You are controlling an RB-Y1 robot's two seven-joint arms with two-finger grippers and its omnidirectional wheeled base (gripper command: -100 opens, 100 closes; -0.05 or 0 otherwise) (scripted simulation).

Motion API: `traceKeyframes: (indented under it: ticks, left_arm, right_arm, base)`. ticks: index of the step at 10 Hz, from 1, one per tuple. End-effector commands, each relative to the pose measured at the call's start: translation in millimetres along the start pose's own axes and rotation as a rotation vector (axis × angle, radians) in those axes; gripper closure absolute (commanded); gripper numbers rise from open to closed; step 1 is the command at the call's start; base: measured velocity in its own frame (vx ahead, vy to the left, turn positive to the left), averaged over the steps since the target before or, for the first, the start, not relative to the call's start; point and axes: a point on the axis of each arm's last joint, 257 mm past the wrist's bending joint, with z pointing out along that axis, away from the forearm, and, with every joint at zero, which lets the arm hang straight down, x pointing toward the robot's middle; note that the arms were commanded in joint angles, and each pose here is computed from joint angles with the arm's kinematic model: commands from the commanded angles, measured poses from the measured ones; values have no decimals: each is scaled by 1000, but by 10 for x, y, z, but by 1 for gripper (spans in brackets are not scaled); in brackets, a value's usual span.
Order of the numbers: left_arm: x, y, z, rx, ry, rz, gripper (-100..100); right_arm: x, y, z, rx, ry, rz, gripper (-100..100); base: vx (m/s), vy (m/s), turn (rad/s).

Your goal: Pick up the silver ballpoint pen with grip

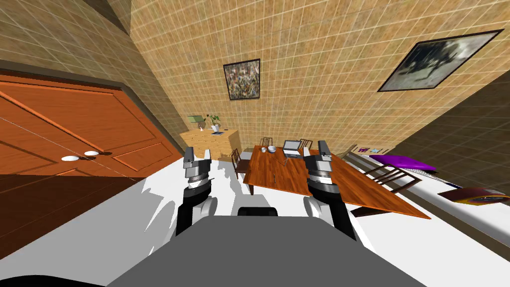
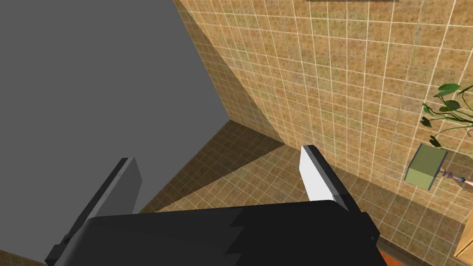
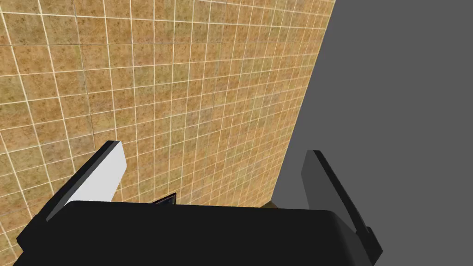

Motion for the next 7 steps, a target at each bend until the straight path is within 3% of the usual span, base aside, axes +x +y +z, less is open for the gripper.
traceKeyframes:
  ticks: [1,4,7]
  left_arm:
    - [0,0,0,0,0,0,0]
    - [0,0,0,0,0,0,0]
    - [0,0,0,0,0,0,0]
  right_arm:
    - [63,-67,3,11,34,-14,-100]
    - [219,-341,0,59,109,-54,-100]
    - [383,-770,-20,135,178,-107,-100]
  base:
    - [-12,1,90]
    - [-28,-8,164]
    - [-46,-13,271]
